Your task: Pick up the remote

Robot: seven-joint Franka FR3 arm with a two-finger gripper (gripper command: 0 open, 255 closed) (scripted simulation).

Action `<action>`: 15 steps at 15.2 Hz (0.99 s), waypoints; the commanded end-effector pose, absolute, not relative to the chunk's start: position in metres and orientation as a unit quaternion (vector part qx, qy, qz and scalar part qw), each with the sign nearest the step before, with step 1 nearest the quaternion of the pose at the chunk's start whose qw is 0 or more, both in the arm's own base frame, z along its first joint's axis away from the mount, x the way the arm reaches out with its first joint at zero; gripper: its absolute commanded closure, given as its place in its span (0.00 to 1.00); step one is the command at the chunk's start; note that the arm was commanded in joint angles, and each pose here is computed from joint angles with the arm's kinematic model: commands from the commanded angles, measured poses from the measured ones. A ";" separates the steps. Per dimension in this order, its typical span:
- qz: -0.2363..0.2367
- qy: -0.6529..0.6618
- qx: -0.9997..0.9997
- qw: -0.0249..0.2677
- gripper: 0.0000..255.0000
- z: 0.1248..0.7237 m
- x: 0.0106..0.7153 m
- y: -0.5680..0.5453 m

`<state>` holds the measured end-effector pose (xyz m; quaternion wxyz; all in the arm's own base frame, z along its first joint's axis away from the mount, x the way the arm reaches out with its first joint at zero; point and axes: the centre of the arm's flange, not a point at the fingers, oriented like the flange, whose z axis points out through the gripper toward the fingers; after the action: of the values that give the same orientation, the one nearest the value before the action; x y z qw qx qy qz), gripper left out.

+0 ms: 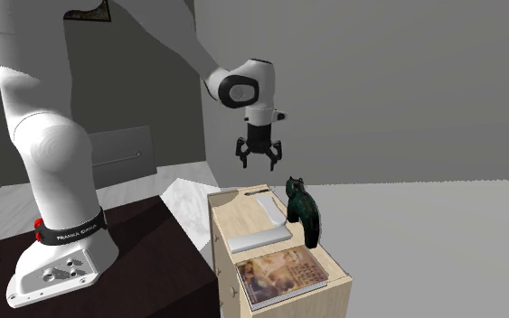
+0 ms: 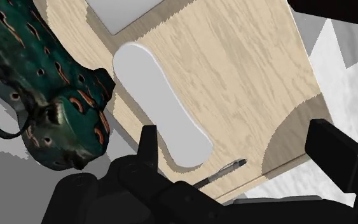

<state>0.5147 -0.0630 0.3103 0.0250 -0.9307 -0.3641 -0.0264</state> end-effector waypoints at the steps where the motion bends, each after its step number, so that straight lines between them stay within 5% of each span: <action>1: -0.023 -0.395 -0.918 0.023 0.00 0.284 0.532 -0.058; 15: 0.002 -0.570 -0.822 0.011 0.00 0.136 0.612 -0.021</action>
<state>0.6107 -0.0243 0.1432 0.0115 -0.8255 -0.5643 0.0011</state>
